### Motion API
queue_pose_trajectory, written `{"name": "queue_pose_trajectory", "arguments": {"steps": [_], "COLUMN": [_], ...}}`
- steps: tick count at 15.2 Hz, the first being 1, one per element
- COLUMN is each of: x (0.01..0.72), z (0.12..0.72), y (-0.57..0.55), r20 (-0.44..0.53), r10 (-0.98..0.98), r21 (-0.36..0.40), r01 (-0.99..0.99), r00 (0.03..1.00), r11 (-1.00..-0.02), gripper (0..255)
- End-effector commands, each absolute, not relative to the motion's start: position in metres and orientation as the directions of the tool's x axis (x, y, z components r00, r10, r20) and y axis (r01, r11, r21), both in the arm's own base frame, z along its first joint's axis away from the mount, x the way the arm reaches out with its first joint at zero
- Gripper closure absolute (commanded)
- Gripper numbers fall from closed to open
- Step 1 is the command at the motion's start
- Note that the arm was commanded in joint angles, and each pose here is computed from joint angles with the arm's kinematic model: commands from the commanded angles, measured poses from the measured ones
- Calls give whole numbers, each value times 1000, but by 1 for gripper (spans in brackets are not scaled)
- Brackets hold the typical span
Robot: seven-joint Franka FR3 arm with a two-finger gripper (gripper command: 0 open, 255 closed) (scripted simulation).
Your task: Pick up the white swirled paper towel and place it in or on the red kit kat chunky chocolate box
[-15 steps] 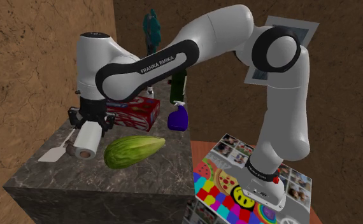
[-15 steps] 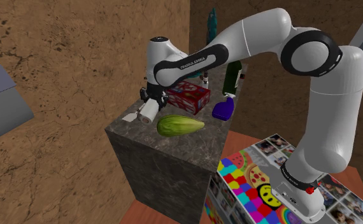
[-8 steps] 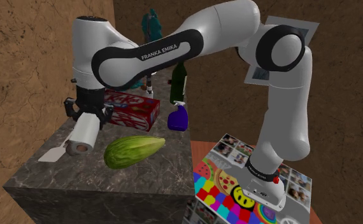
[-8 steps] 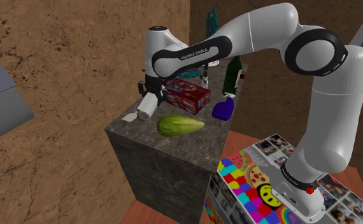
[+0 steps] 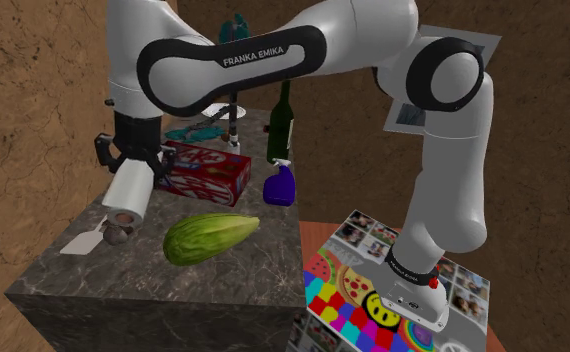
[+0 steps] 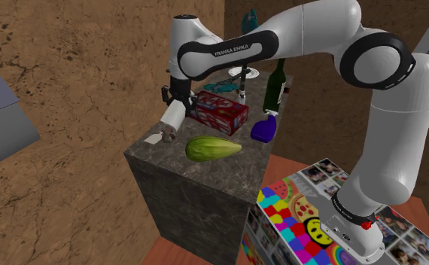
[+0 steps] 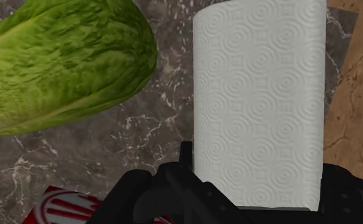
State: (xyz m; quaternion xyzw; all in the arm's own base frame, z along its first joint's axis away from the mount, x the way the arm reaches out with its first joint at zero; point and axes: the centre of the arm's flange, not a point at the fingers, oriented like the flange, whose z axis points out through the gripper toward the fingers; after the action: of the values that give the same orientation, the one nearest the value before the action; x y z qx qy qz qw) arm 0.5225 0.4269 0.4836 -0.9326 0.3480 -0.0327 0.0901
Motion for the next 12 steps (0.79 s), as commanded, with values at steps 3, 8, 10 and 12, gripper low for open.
{"name": "queue_pose_trajectory", "arguments": {"steps": [3,8,10,12], "x": [534,565,577,589], "z": [494,498,499,501], "y": [404,346,323,299], "r20": [-2,-2,-2,-2], "r10": [-655,-655,-655,-655], "r21": [-191,-191,-191,-191], "r01": [-643,-643,-643,-643], "r00": [756,756,756,756], "r11": [-742,-742,-742,-742], "gripper": [255,255,255,255]}}
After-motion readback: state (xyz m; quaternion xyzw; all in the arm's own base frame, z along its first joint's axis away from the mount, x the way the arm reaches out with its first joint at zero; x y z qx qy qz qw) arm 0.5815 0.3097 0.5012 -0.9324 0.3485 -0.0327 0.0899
